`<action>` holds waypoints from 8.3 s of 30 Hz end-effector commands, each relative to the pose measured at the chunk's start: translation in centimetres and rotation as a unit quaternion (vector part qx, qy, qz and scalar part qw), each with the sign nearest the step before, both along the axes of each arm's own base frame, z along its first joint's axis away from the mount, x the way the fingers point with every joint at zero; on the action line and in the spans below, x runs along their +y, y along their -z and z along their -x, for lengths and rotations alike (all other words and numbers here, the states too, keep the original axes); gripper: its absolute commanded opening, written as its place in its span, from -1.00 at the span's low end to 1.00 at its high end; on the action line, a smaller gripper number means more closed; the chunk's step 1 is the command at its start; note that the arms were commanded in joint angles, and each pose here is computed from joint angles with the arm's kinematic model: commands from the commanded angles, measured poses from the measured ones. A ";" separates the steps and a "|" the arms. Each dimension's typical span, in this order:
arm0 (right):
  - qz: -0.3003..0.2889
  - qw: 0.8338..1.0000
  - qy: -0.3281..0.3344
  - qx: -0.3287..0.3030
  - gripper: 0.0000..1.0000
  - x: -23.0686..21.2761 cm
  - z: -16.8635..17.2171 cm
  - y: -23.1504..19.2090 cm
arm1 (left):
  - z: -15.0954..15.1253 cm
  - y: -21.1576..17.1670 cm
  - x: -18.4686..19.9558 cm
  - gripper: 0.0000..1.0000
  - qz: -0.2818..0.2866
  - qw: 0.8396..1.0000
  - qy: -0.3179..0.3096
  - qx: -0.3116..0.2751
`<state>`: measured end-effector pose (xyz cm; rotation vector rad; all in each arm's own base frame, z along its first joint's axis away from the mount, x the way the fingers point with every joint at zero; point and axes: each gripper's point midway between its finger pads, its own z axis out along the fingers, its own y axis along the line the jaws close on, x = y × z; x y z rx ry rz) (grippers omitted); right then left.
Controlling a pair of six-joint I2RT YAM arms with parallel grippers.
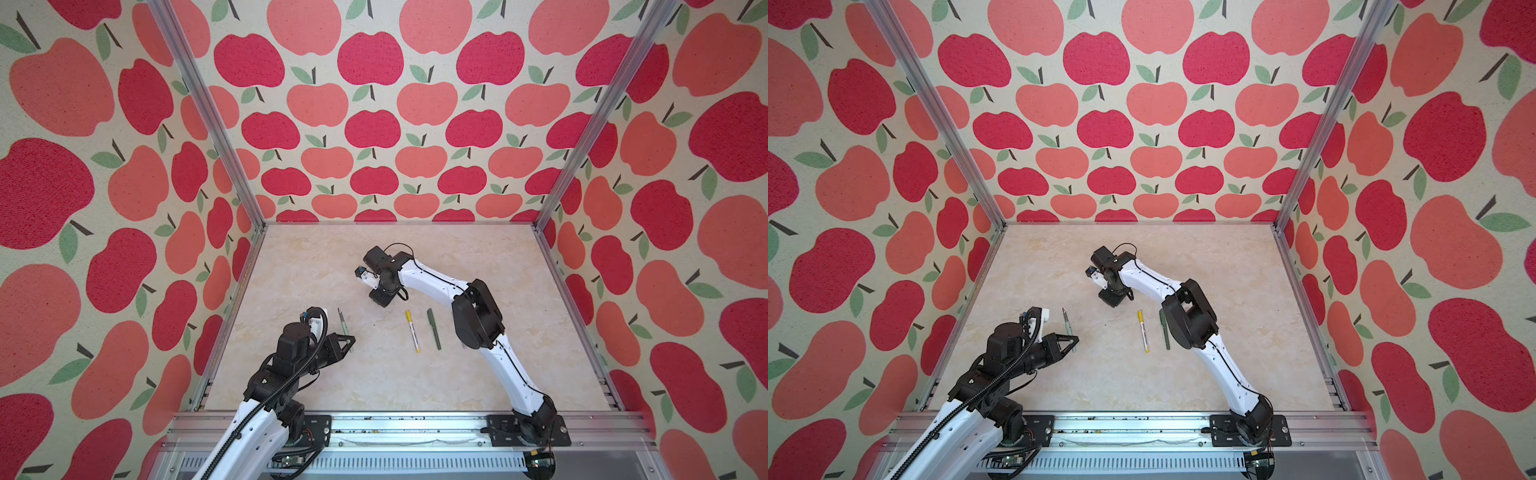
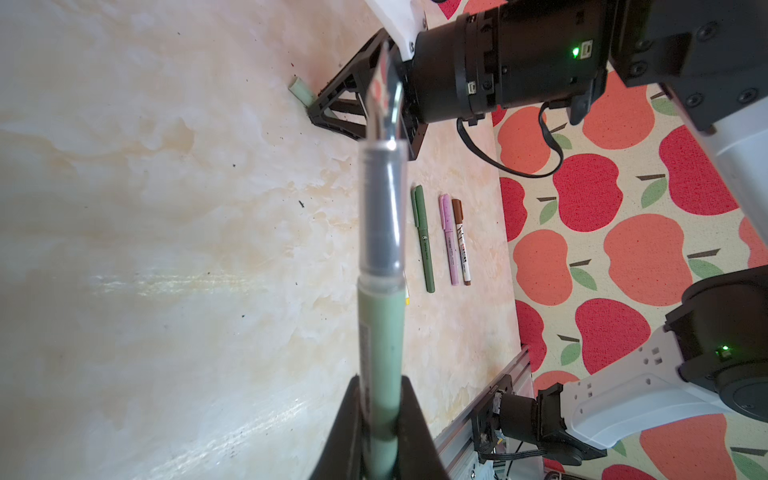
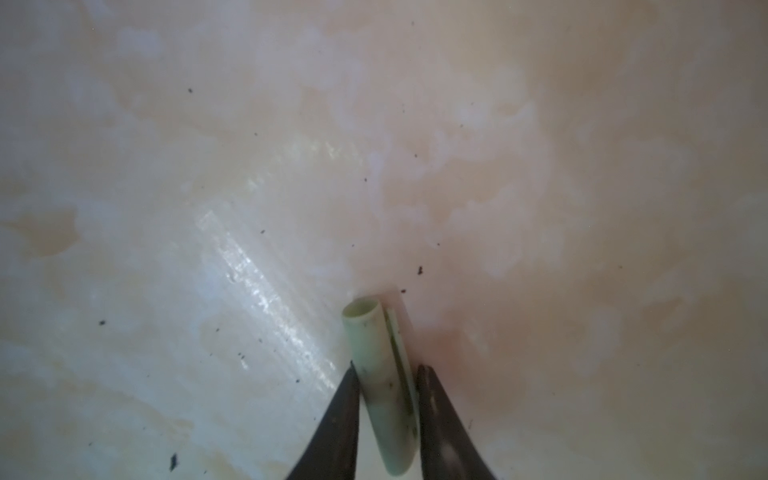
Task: Insert the pens into the pen caps
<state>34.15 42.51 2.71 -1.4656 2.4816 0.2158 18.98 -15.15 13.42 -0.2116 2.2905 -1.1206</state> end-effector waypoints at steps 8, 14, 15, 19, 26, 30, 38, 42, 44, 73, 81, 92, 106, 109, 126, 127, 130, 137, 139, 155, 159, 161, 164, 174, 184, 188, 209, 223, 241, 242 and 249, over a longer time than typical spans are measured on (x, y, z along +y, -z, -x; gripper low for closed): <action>-0.032 0.980 0.168 0.102 -0.55 -1.1 1.1 -0.4 | -0.4 -1.4 0.0 -1.00 0.013 1.000 -0.006 -0.011; -0.075 0.963 0.217 0.139 -0.58 -1.2 2.8 -1.8 | -0.4 -1.7 -0.1 -1.00 0.015 1.000 -0.006 -0.011; -0.081 0.961 0.222 0.144 -0.58 -1.3 3.1 -2.0 | -0.5 -1.7 -0.1 -1.00 0.016 1.000 -0.006 -0.011; -0.110 0.959 0.210 0.156 -0.58 -0.9 4.3 -3.0 | -0.5 -1.7 -0.1 -1.00 0.016 1.000 -0.009 -0.009; -0.055 0.987 0.102 0.108 -0.49 -1.1 7.5 -2.7 | -0.4 -1.8 0.0 -1.00 0.012 1.000 -0.009 -0.009; -0.004 0.997 0.038 0.070 -0.45 -1.5 9.2 -1.8 | -0.3 -2.0 0.1 -1.00 0.007 1.000 -0.008 -0.011; 0.029 0.999 -0.007 0.023 -0.29 -1.2 10.5 -1.9 | 0.0 -2.5 0.4 -1.00 -0.009 1.000 -0.005 -0.015; -0.001 1.000 -0.002 0.022 -0.09 -0.4 10.9 -3.4 | 0.1 -3.0 0.6 -1.00 -0.017 1.000 -0.003 -0.022; -0.004 1.000 0.002 0.023 -0.01 -0.4 10.8 -3.8 | 0.1 -3.2 0.7 -1.00 -0.021 0.999 -0.002 -0.027; 0.072 0.997 0.035 -0.011 0.17 -1.9 6.9 0.4 | -0.3 -3.8 0.5 -1.00 -0.016 0.999 -0.001 -0.049; 0.085 0.994 0.055 -0.033 0.17 -3.5 5.2 0.4 | -0.5 -4.0 0.4 -1.00 -0.016 0.999 0.000 -0.050; -0.053 0.978 0.196 -0.053 0.31 -2.6 4.5 -7.3 | -0.4 -4.2 0.6 -1.00 -0.020 0.998 -0.002 -0.052; -0.147 0.882 0.440 0.087 0.22 -2.4 7.0 -4.1 | -0.7 -4.8 0.7 -1.00 -0.027 0.997 0.000 -0.069; -0.142 0.880 0.446 0.084 0.21 -2.2 7.0 -3.2 | -0.5 -4.9 0.7 -1.00 -0.030 0.997 0.002 -0.072; -0.109 0.887 0.442 0.072 0.09 -1.9 4.2 0.3 | 1.0 -4.5 0.1 -1.00 -0.027 0.997 0.042 -0.059; -0.094 0.895 0.431 0.071 0.05 -1.8 4.1 0.7 | 1.2 -4.2 0.0 -1.00 -0.026 0.997 0.047 -0.052; -0.049 0.918 0.391 0.047 -0.03 -1.9 4.1 1.9 | 1.8 -3.8 -0.1 -1.00 -0.022 0.997 0.053 -0.041; 0.005 0.939 0.345 0.014 -0.22 -2.7 4.5 3.5 | 1.7 -3.9 -0.2 -1.00 -0.017 0.998 0.050 -0.038; 0.009 0.941 0.338 0.014 -0.23 -2.8 4.8 3.6 | 1.6 -3.8 -0.3 -1.00 -0.017 0.998 0.051 -0.035; -0.007 0.952 0.307 0.010 -0.79 -4.3 6.4 2.3 | 1.5 -2.8 -1.3 -1.00 -0.009 0.998 0.065 -0.006; -0.021 0.953 0.303 0.007 -0.88 -4.0 6.3 1.6 | 1.4 -2.7 -1.7 -1.00 -0.012 0.998 0.069 -0.004; -0.025 0.954 0.300 0.005 -0.89 -3.9 6.3 1.1 | 1.4 -2.6 -1.8 -1.00 -0.014 0.997 0.072 -0.003; -0.038 0.954 0.296 -0.002 -0.91 -3.7 6.1 0.0 | 1.4 -2.3 -2.1 -1.00 -0.019 0.997 0.076 0.000; -0.094 0.950 0.297 -0.032 -0.91 -3.6 5.2 -5.3 | 1.4 -1.4 -3.4 -1.00 -0.024 0.995 0.092 0.005; -0.242 0.913 0.328 -0.034 -0.91 -3.8 4.1 -13.3 | 1.1 -0.8 -5.1 -1.00 -0.012 0.994 0.105 -0.002; -0.304 0.894 0.329 -0.021 -0.91 -3.5 4.3 -16.2 | 0.8 -0.7 -5.8 -1.00 -0.009 0.994 0.110 -0.005; -0.392 0.856 0.331 0.070 -0.91 -1.9 6.5 -19.2 | -0.9 -2.2 -8.8 -1.00 -0.004 0.990 0.136 -0.035; -0.388 0.856 0.325 0.099 -0.91 -0.9 7.3 -17.9 | -1.1 -2.1 -9.1 -1.00 -0.009 0.990 0.138 -0.035; -0.379 0.861 0.320 0.110 -0.91 -0.3 8.0 -16.9 | -1.3 -2.0 -9.1 -1.00 -0.010 0.990 0.136 -0.037; -0.378 0.862 0.320 0.109 -0.92 -0.3 8.1 -16.9 | -1.3 -2.0 -9.0 -1.00 -0.010 0.990 0.134 -0.037; -0.370 0.866 0.319 0.101 -0.92 -0.5 8.1 -16.4 | -1.3 -2.1 -8.9 -1.00 -0.010 0.991 0.131 -0.039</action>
